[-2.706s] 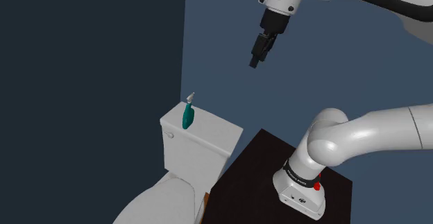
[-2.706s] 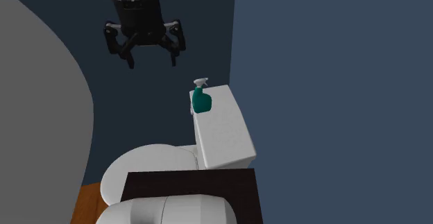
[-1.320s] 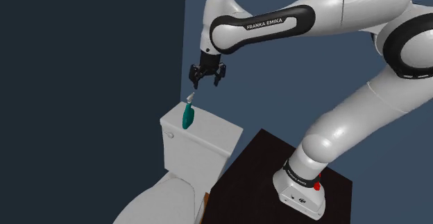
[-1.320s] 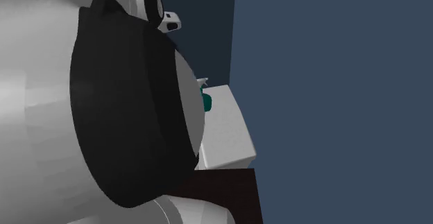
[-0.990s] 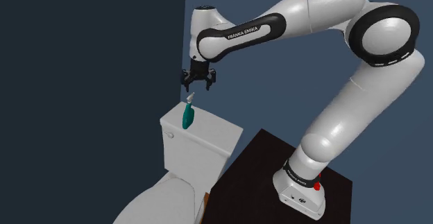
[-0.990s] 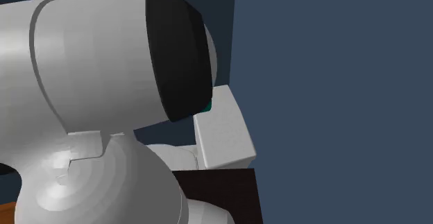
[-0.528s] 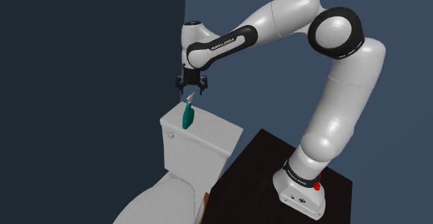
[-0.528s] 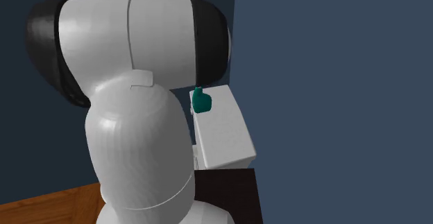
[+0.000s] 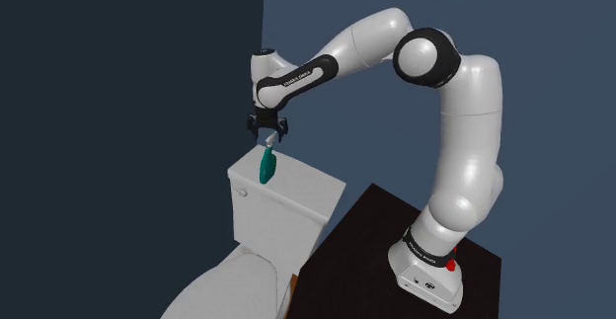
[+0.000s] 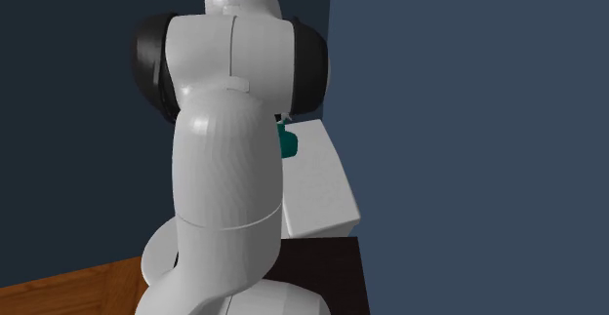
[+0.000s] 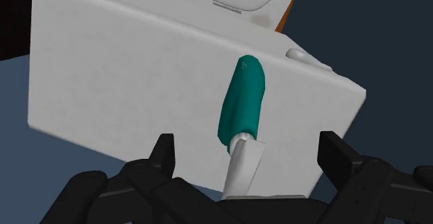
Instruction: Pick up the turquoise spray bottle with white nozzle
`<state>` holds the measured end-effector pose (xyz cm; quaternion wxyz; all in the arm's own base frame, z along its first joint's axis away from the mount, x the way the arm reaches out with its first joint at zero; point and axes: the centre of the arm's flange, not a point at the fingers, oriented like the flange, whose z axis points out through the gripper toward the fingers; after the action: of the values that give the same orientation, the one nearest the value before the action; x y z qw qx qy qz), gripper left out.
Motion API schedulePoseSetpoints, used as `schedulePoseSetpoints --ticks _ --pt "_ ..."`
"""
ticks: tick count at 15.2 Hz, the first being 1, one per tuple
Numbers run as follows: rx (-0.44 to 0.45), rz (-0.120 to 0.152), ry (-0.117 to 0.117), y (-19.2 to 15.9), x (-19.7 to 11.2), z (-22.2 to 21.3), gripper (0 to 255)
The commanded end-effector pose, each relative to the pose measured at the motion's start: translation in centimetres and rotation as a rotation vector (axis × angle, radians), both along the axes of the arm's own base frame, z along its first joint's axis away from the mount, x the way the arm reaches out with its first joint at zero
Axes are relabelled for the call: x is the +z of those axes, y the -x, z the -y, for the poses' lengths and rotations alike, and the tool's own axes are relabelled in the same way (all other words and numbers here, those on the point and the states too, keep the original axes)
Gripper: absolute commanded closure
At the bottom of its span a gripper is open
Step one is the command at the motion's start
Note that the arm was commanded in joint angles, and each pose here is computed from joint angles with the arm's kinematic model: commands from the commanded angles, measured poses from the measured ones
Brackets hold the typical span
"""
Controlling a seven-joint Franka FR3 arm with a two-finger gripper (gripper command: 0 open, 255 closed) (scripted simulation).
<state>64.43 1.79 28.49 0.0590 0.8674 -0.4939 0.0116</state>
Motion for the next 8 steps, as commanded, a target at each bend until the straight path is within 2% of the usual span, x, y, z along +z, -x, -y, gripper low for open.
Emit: schedulePoseSetpoints --ticks 1,8 --pt "-0.014 0.000 0.002 -0.4 -1.1 0.2 0" --pt "-0.014 0.000 0.002 -0.4 -4.0 0.2 0"
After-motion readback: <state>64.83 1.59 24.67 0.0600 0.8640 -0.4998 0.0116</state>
